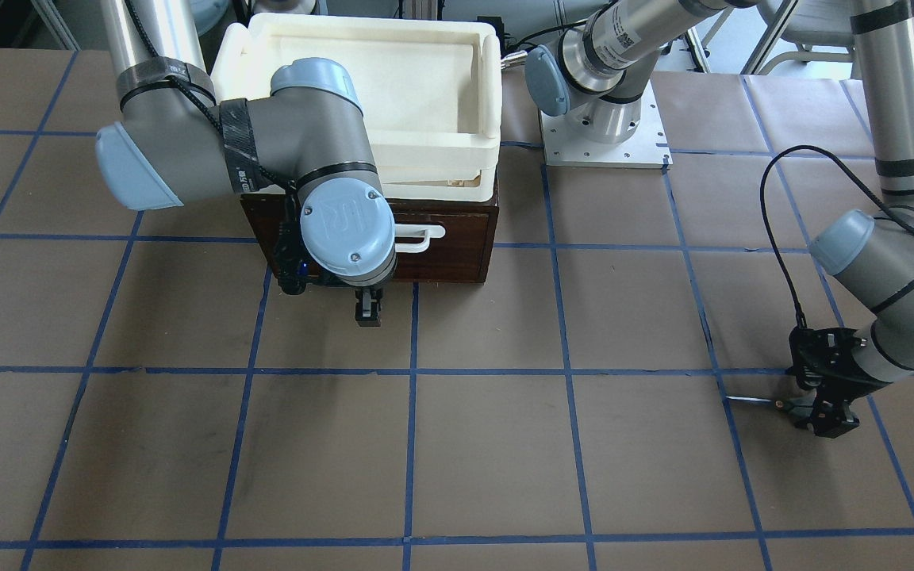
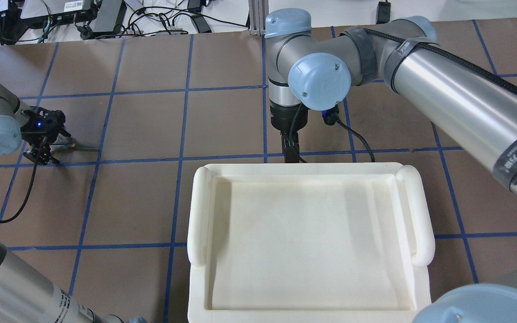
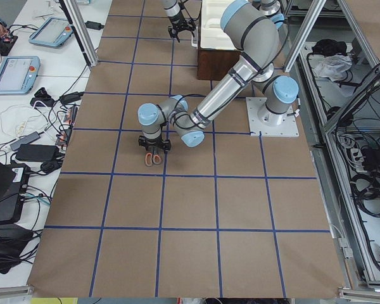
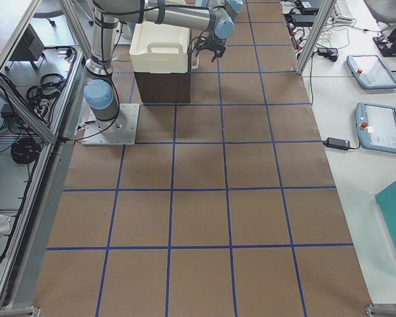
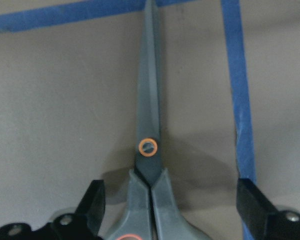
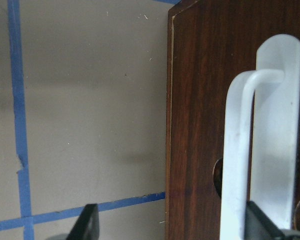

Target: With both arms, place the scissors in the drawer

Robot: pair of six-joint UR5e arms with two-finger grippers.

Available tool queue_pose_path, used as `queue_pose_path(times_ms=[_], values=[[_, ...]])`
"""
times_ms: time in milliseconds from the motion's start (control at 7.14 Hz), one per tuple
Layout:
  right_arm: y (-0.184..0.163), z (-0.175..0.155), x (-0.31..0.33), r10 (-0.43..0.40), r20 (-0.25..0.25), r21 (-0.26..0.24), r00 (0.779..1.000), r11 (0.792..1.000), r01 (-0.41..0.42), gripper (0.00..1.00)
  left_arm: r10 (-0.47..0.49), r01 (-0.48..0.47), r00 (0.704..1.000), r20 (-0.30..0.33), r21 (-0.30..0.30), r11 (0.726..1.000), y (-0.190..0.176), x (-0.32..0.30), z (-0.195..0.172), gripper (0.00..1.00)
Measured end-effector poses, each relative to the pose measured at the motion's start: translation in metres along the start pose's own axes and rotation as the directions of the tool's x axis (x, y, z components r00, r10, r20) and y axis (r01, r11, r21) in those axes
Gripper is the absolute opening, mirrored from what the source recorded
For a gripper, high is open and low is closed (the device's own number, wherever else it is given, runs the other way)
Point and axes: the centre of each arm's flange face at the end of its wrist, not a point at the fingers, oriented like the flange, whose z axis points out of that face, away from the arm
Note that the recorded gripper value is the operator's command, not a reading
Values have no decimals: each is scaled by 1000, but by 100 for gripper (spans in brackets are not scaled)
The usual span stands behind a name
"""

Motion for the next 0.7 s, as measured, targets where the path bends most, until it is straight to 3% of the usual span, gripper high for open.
queue_pose_path(times_ms=[140, 280, 560, 700], values=[[1, 2, -1, -1, -3, 1, 1000, 1000, 1, 100, 1, -1, 1000, 0, 1, 1000, -1, 0, 1, 74], [2, 3, -1, -3, -6, 2, 1000, 1000, 3, 100, 4, -4, 1000, 0, 1, 1000, -2, -1, 1, 52], [2, 10, -4, -12, -17, 7, 1000, 1000, 12, 100, 9, -9, 1000, 11, -11, 1000, -2, -3, -1, 26], [2, 15, -5, -13, -27, 9, 1000, 1000, 14, 100, 11, -11, 1000, 19, -18, 1000, -1, -4, -2, 20]])
